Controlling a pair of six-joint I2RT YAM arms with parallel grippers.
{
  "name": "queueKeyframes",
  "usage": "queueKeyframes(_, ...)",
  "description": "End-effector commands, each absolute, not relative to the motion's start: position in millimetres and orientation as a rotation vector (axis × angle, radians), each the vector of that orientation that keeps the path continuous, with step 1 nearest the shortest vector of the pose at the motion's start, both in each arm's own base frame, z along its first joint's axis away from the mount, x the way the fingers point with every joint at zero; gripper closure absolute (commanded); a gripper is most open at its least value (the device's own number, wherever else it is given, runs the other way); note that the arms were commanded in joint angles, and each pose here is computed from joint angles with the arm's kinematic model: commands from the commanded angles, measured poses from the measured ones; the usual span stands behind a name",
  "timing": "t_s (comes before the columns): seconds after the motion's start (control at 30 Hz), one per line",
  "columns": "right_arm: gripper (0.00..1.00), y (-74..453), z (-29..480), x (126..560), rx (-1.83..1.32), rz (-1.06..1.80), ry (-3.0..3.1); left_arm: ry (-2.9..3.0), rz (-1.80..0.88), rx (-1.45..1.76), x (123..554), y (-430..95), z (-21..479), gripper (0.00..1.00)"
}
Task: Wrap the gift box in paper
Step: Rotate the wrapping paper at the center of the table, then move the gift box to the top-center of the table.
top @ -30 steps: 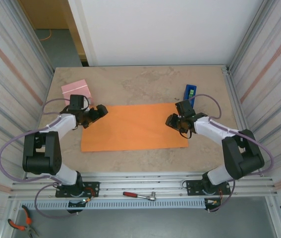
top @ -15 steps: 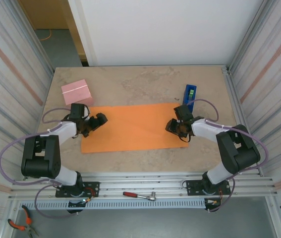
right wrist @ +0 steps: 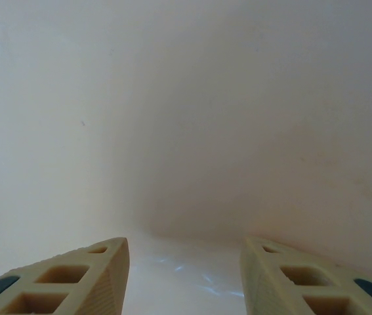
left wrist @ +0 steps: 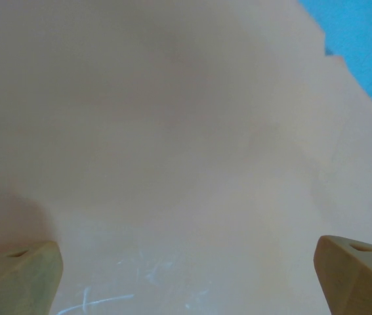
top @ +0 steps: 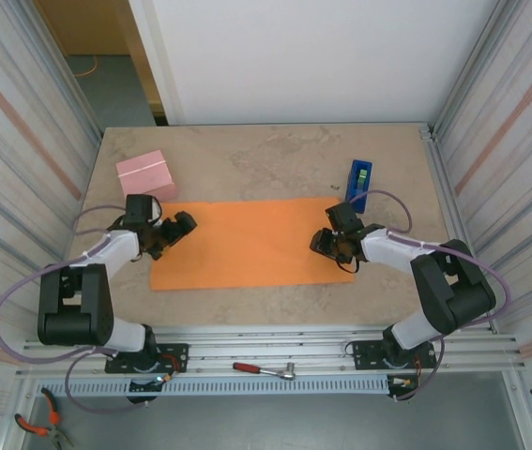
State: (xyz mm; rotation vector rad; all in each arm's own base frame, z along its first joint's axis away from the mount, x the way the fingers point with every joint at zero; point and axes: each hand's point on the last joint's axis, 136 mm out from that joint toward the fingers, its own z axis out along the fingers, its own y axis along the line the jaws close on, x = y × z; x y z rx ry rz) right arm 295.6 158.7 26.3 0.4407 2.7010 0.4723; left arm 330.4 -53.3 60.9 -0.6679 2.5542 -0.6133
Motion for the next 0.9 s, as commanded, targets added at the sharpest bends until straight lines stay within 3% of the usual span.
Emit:
queueKeyframes(0.0,0.48,166,54,302,0.376,0.516,2.68,2.471,-0.614,-0.604,351,-44,105,0.01)
queueKeyframes(0.07,0.41,170,72,309,0.34,0.548,2.645,2.444,-0.596,-0.605,361,-33,118,0.01)
queueKeyframes(0.2,0.16,173,104,319,0.259,0.554,2.588,2.378,-0.548,-0.636,385,1,140,0.01)
queueKeyframes(0.37,0.02,170,129,327,0.217,0.586,2.525,2.299,-0.482,-0.708,420,54,157,0.01)
queueKeyframes(0.63,0.01,168,142,334,0.182,0.676,2.491,2.241,-0.412,-0.822,460,130,154,0.01)
queueKeyframes(0.87,0.03,159,130,341,0.278,0.825,2.522,2.241,-0.56,-0.73,503,121,135,0.04)
